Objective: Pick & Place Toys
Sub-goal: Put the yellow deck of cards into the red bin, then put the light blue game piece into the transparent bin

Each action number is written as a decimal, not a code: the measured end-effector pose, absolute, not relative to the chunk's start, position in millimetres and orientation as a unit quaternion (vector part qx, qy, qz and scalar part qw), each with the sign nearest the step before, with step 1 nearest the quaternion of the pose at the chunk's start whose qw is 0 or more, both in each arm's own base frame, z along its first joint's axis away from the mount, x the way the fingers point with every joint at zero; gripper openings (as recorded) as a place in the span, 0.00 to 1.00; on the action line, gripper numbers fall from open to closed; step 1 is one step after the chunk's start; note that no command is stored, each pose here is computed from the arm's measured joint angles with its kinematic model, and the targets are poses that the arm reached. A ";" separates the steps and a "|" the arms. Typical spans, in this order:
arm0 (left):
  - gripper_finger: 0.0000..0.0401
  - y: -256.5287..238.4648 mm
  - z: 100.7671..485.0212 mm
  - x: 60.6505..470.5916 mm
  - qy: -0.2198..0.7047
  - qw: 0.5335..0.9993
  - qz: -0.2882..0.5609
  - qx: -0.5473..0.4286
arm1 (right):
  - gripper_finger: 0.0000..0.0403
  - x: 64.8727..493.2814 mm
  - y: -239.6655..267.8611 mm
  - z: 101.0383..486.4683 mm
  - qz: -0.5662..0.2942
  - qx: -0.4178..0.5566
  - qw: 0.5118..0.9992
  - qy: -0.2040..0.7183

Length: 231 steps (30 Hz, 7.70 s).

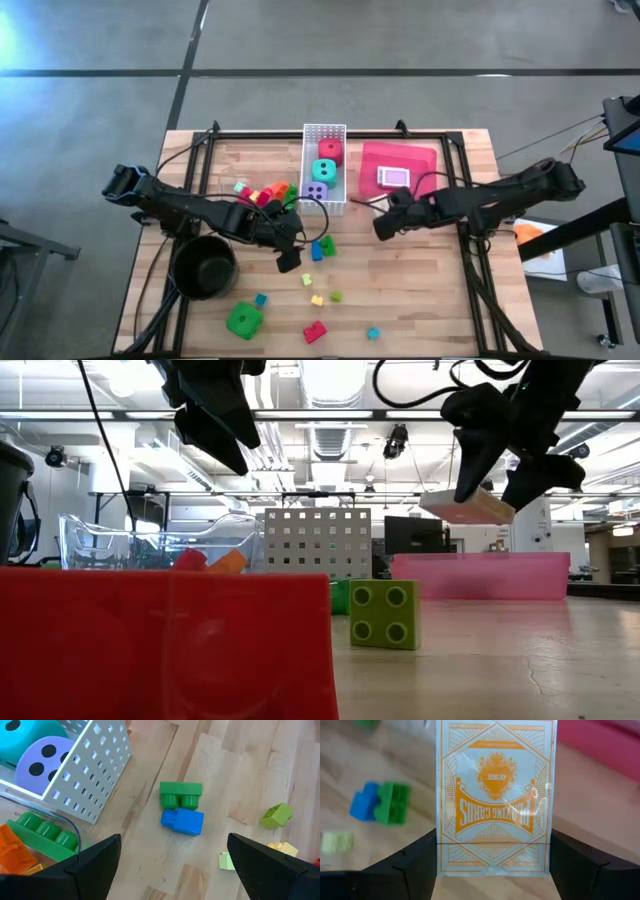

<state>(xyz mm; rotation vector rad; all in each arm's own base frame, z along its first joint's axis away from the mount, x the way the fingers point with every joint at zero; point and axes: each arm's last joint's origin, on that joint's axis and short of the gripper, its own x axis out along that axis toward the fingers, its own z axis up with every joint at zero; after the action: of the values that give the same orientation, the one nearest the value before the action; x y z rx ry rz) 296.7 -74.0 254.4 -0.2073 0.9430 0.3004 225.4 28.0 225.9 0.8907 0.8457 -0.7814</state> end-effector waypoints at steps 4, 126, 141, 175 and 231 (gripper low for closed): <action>0.91 -74.1 254.4 296.6 0.452 0.875 0.144 -0.099 | 0.73 216.2 19.8 229.4 -0.372 0.410 0.751 0.361; 0.91 -74.1 254.4 296.6 0.452 0.875 0.144 -0.099 | 0.93 260.8 -77.4 231.3 -0.347 0.315 0.650 0.599; 0.91 -74.0 254.4 296.6 0.452 0.875 0.144 -0.099 | 0.93 275.7 38.2 263.6 -0.295 0.092 0.755 0.579; 0.91 -76.2 258.8 303.2 0.415 0.888 0.142 -0.138 | 0.93 233.2 206.0 234.4 0.035 0.031 0.867 0.497; 0.91 -97.8 267.8 310.4 0.365 0.929 0.031 -0.048 | 0.59 261.6 268.0 135.3 0.162 -0.049 0.855 0.490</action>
<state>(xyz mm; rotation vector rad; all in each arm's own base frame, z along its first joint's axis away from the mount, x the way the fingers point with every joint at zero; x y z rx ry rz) 310.4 -97.8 267.8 -0.0975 0.7468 0.0642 261.6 268.0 135.3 -0.1032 1.0292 0.3412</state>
